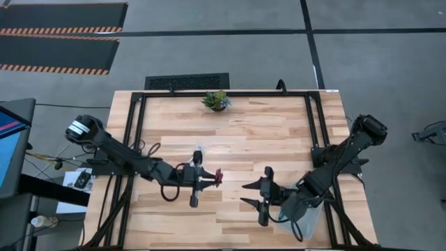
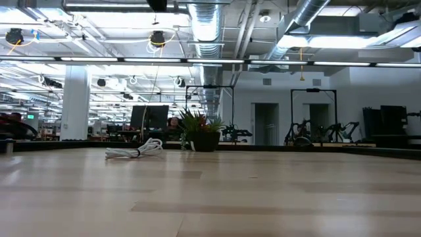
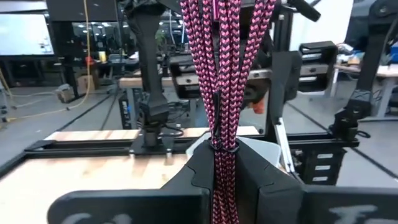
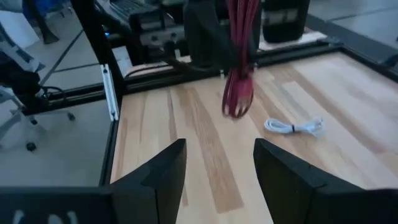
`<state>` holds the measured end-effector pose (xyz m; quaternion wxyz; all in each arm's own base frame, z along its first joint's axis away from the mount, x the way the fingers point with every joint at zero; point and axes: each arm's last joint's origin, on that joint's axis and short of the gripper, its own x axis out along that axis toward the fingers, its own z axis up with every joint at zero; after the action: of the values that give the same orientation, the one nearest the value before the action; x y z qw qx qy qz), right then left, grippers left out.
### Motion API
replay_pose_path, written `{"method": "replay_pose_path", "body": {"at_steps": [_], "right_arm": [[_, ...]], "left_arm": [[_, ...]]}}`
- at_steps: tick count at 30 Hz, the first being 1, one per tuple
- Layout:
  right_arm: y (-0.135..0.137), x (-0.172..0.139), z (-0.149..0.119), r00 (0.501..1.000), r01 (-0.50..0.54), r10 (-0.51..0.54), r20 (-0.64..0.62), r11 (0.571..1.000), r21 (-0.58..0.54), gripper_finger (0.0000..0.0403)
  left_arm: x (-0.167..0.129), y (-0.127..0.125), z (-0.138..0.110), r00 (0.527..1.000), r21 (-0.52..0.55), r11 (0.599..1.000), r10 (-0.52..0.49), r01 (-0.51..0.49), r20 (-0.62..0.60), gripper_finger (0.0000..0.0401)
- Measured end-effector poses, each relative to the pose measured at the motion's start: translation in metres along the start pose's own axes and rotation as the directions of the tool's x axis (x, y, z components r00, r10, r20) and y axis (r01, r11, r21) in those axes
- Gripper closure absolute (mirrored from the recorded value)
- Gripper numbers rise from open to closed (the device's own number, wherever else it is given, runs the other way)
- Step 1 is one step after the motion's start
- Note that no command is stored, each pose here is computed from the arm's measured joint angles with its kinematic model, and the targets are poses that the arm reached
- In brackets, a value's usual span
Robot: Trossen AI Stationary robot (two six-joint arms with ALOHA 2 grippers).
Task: Pick and place USB-C Cables
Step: Put the pink charger cable into the white bin
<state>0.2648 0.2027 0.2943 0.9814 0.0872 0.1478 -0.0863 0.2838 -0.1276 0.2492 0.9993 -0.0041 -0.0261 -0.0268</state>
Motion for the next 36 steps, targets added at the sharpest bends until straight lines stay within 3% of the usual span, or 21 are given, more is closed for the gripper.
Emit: {"method": "replay_pose_path", "body": {"at_steps": [7,13,21,36], "right_arm": [[-0.007,0.007,0.002,1.0,0.024,-0.025,-0.008,0.998,-0.055,0.0187],[-0.006,0.008,0.002,0.999,-0.021,0.018,-0.028,0.995,-0.099,0.015],[-0.014,0.015,0.007,1.0,0.008,-0.01,-0.017,0.996,-0.086,0.0112],[-0.034,0.039,0.026,0.998,-0.056,0.057,0.012,0.997,-0.062,0.0107]], "left_arm": [[0.011,-0.006,-0.015,0.997,-0.05,0.999,-0.005,0.008,0.071,0.039],[0.013,-0.007,-0.018,0.997,-0.06,0.998,-0.005,0.009,0.075,0.0389],[0.013,-0.007,-0.017,0.996,-0.072,0.997,-0.006,0.012,0.085,0.0388],[0.013,-0.008,-0.017,0.996,-0.057,0.998,-0.035,0.04,0.087,0.0388]]}}
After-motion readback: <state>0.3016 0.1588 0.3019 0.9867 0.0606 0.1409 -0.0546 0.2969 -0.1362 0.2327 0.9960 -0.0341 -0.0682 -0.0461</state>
